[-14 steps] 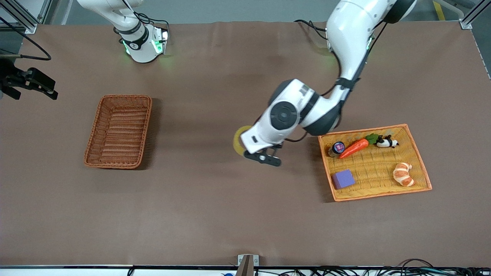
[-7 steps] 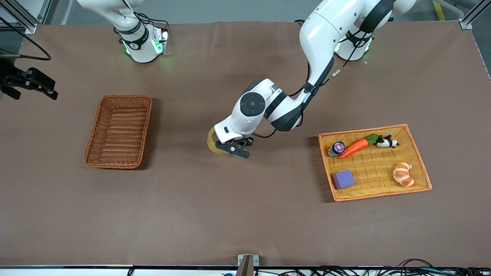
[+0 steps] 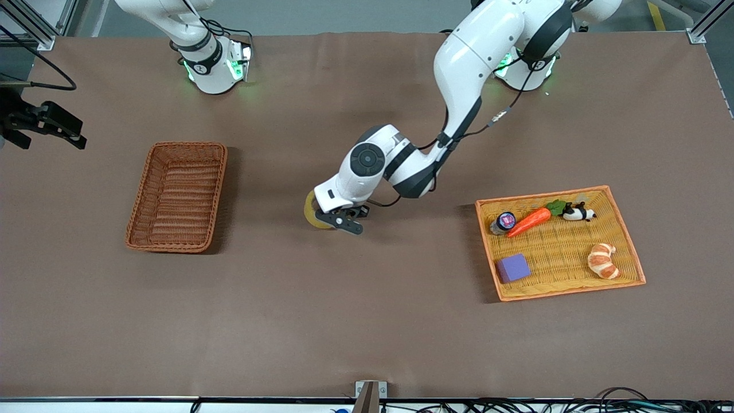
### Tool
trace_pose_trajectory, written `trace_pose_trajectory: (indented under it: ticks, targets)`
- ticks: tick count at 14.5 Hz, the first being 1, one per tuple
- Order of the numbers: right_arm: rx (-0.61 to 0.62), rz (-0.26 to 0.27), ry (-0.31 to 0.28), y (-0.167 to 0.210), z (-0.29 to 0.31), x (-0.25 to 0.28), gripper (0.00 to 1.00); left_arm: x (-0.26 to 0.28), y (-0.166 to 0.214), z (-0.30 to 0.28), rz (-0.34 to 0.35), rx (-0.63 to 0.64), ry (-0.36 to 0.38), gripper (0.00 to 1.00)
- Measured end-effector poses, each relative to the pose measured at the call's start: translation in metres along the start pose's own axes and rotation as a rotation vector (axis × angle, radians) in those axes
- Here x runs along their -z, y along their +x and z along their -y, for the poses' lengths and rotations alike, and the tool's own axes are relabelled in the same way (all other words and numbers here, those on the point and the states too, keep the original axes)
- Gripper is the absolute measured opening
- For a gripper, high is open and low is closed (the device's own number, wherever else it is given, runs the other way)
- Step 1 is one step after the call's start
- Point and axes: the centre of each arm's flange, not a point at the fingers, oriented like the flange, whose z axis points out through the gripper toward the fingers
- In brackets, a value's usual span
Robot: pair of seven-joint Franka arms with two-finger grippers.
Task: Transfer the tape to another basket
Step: 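Carry the tape toward the table middle and set it down, then release the tape and withdraw the left gripper while the right gripper reaches it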
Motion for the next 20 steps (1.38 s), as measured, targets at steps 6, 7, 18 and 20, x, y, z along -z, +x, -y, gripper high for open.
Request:
trace_pose_trajectory:
  ticks: [6,7,18,20]
  targets:
    - [0.0,0.0,0.0,0.0,0.0,0.0,1.0,0.022,0.023,0.007,-0.098,0.061,-0.028,0.47]
    - [0.0,0.0,0.0,0.0,0.0,0.0,1.0,0.036,0.03,0.009,-0.125,0.083,-0.029,0.54]
    - [0.123,0.09,0.005,0.014,0.163,-0.07,1.0,0.325,0.026,0.18,-0.235,0.257,0.081,1.0]
    - [0.099,0.081,0.018,0.02,0.212,-0.112,1.0,0.355,0.01,0.209,-0.178,0.235,0.117,1.0]
